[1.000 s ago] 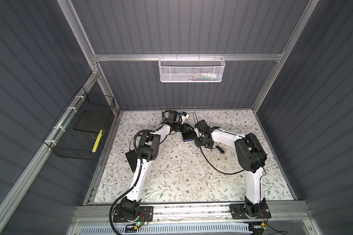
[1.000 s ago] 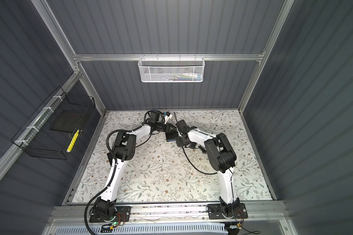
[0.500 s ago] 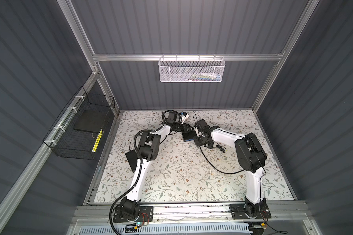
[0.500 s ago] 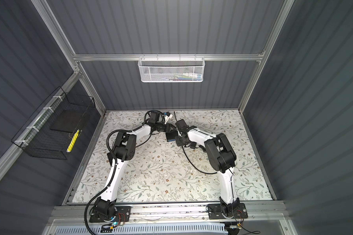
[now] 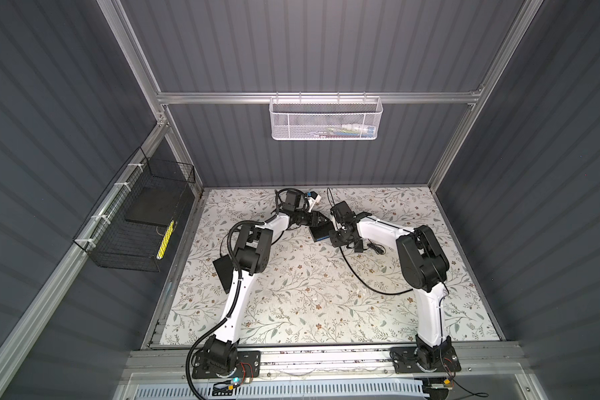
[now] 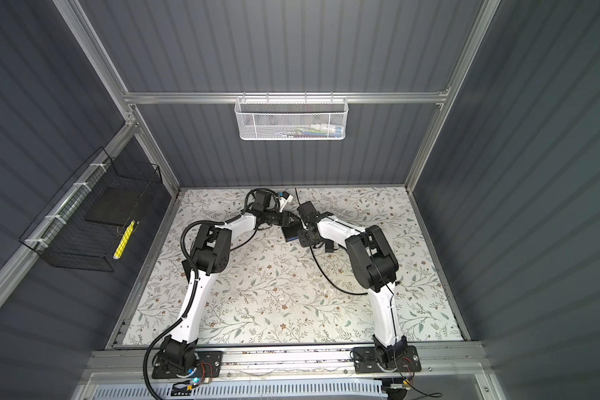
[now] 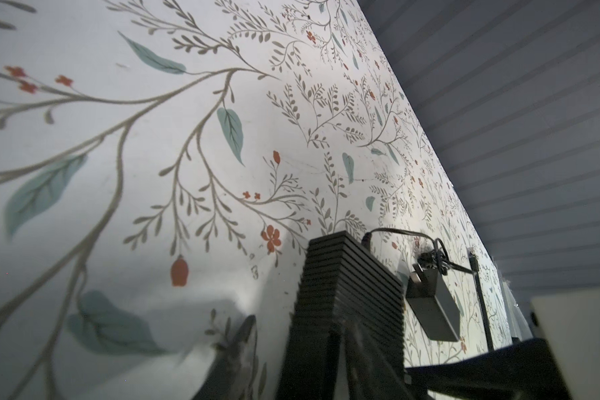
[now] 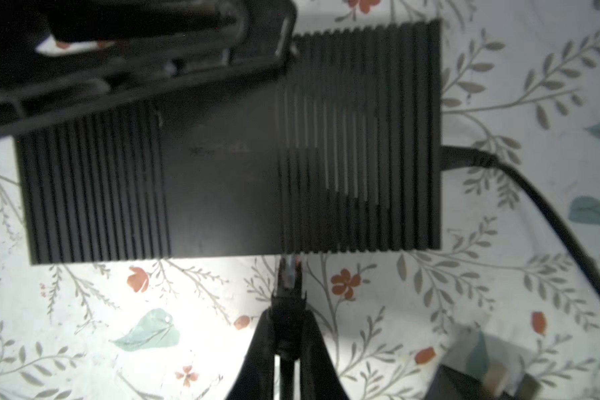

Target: Insert the plug into the switch port

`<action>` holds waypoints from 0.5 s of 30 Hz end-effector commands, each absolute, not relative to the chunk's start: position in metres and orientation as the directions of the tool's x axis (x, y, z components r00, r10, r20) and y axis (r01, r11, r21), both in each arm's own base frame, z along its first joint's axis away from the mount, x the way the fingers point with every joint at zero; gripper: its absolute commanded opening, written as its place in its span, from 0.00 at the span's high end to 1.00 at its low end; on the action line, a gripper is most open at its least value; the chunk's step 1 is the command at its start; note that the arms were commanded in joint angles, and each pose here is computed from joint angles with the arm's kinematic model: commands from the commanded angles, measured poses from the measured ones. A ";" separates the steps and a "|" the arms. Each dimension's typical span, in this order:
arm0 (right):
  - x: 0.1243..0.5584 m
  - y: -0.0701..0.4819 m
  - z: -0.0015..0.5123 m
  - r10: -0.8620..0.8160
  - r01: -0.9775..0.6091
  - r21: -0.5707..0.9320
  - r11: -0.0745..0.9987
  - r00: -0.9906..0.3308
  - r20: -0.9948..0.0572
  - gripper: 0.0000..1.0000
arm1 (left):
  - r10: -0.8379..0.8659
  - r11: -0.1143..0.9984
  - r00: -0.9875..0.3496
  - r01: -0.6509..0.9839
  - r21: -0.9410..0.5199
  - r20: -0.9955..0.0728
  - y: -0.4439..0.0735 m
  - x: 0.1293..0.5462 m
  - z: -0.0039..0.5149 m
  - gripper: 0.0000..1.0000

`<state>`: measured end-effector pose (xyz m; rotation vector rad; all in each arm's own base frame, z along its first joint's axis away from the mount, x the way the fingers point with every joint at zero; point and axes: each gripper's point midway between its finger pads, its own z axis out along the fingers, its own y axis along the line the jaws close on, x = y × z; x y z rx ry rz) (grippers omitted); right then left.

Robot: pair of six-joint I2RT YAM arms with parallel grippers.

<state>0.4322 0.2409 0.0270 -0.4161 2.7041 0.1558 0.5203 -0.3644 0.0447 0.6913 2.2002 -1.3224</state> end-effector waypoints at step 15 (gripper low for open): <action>0.439 0.250 0.050 -0.386 -0.489 0.105 0.866 -0.787 -0.481 1.00 | 0.233 0.288 -0.744 0.667 -0.687 -0.626 -0.387 0.491 0.052 0.59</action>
